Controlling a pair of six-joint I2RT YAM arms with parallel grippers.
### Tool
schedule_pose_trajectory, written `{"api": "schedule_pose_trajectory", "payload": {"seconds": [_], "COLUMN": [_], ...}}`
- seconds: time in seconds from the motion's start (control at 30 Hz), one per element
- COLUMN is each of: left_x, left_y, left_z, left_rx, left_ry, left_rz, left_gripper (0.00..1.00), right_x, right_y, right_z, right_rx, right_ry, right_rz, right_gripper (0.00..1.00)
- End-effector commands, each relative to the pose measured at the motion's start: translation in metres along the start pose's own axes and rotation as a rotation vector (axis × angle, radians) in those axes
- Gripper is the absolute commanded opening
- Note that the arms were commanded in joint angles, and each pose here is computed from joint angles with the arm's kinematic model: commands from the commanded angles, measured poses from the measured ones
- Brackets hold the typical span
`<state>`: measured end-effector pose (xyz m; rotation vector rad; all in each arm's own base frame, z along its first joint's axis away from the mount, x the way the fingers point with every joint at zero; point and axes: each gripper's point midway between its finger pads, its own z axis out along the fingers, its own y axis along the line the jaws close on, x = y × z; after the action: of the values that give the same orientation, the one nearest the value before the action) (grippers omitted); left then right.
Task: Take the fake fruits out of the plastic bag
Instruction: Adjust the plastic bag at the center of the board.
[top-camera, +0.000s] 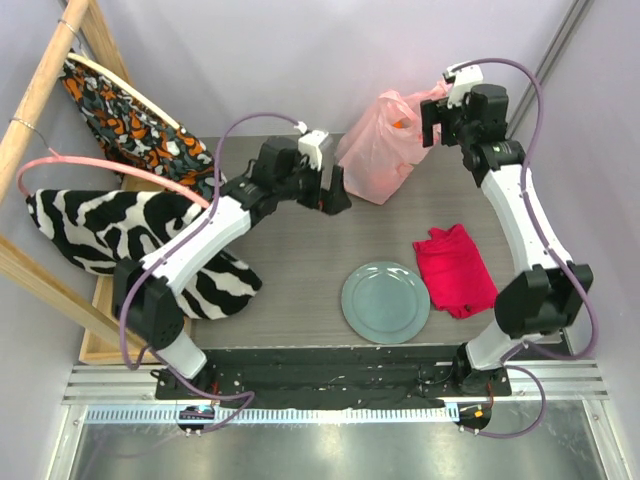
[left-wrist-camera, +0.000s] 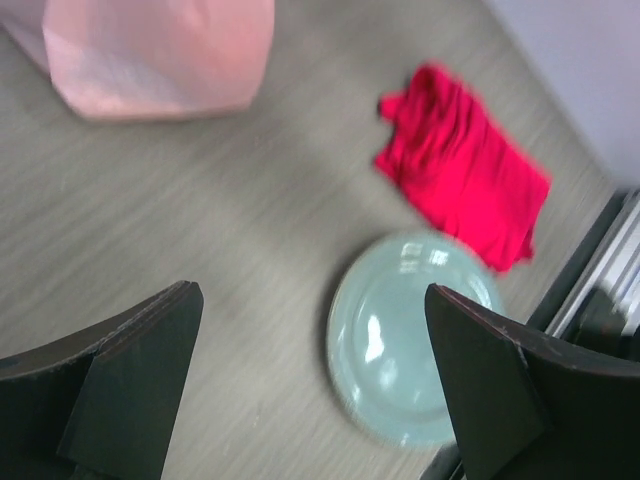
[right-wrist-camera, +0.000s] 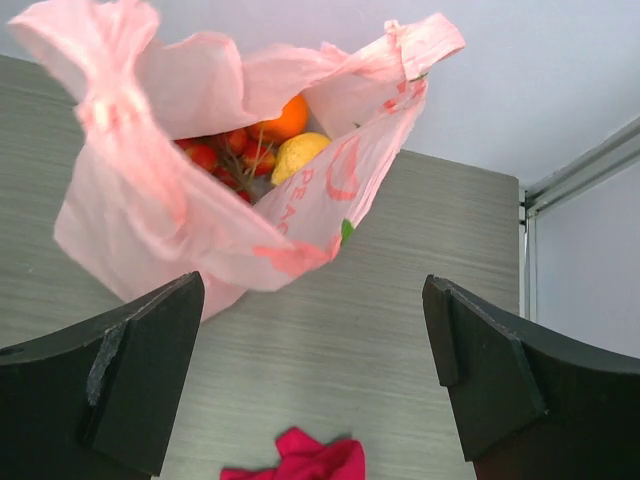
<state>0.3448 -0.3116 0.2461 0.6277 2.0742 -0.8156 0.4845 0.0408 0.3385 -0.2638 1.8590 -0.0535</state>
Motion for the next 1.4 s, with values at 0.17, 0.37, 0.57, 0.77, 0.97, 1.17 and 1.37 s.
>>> {"api": "schedule_pose_trajectory", "payload": {"seconds": [0.17, 0.37, 0.57, 0.77, 0.97, 1.17, 1.37], "left_x": [-0.083, -0.088, -0.085, -0.084, -0.081, -0.098, -0.103], "left_y": [-0.067, -0.052, -0.024, -0.007, 0.005, 0.019, 0.023], "left_z": [0.031, 0.005, -0.048, -0.095, -0.111, -0.137, -0.137], "left_rx": [0.286, 0.170, 0.072, -0.035, -0.074, -0.145, -0.157], "left_ry": [-0.179, -0.216, -0.245, -0.305, -0.326, -0.408, -0.432], "left_rz": [-0.235, -0.202, -0.143, -0.069, -0.108, -0.131, -0.178], "left_gripper": [0.98, 1.00, 1.00, 1.00, 1.00, 1.00, 1.00], "right_x": [-0.065, -0.042, -0.029, 0.002, 0.018, 0.002, -0.032], "right_y": [-0.013, 0.050, 0.124, 0.189, 0.226, 0.268, 0.258], "right_z": [0.050, 0.090, 0.065, 0.031, 0.013, -0.009, -0.002], "right_rx": [-0.017, -0.290, -0.496, -0.607, -0.672, -0.736, -0.633], "right_ry": [-0.166, -0.102, -0.045, 0.028, 0.063, 0.021, -0.058], "right_rz": [0.088, 0.112, 0.108, 0.071, 0.077, 0.071, 0.035], "right_gripper": [1.00, 1.00, 1.00, 1.00, 1.00, 1.00, 0.97]}}
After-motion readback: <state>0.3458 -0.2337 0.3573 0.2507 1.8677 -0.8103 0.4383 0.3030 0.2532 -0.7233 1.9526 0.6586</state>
